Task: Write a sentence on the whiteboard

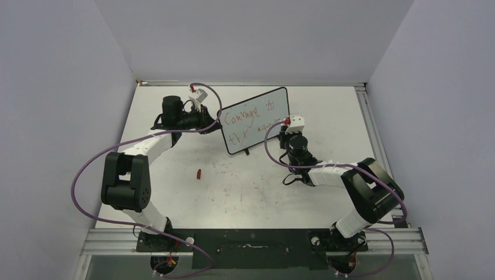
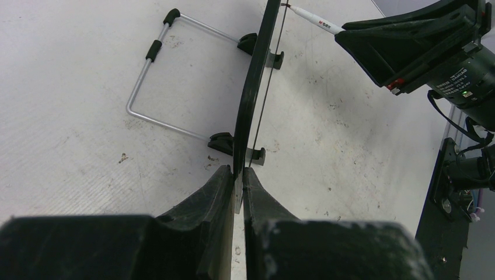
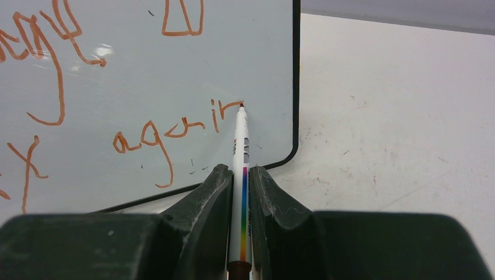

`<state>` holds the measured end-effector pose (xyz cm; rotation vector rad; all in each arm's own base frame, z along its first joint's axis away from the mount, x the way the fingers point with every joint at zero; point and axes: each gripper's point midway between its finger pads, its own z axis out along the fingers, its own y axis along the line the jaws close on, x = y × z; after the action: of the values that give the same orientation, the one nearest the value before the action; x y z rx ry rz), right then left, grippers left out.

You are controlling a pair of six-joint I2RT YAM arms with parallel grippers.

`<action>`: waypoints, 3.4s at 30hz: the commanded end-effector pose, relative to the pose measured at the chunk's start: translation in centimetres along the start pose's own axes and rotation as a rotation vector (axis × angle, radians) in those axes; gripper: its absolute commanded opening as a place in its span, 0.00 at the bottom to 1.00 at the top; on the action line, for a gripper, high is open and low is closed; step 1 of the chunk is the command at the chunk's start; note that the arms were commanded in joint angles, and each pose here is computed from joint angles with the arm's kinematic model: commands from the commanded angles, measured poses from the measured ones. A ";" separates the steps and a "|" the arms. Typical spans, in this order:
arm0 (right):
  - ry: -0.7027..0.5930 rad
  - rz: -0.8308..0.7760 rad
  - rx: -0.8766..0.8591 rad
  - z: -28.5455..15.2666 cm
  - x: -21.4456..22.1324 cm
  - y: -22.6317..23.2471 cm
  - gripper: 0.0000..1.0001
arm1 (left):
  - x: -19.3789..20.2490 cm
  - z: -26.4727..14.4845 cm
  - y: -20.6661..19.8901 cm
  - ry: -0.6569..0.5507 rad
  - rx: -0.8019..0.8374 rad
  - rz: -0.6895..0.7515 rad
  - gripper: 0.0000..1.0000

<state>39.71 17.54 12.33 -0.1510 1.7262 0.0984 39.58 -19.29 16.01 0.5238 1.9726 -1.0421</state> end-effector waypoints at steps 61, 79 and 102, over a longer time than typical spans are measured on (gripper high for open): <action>-0.106 0.086 0.133 -3.1 -3.9 -4.1 0.05 | -2.5 -0.5 -1.0 -0.043 0.022 0.046 0.00; -0.185 0.148 0.152 -9.3 -9.0 -6.6 0.05 | -1.5 -1.6 -1.4 -0.034 -0.021 0.031 0.58; -0.170 0.257 -0.183 -14.5 -11.1 -2.4 0.05 | 10.9 -12.1 2.7 0.203 -0.710 -0.244 0.68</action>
<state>28.47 12.37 23.70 -0.0443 1.5966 0.3500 30.12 -9.35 11.81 0.1006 2.3333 -0.4448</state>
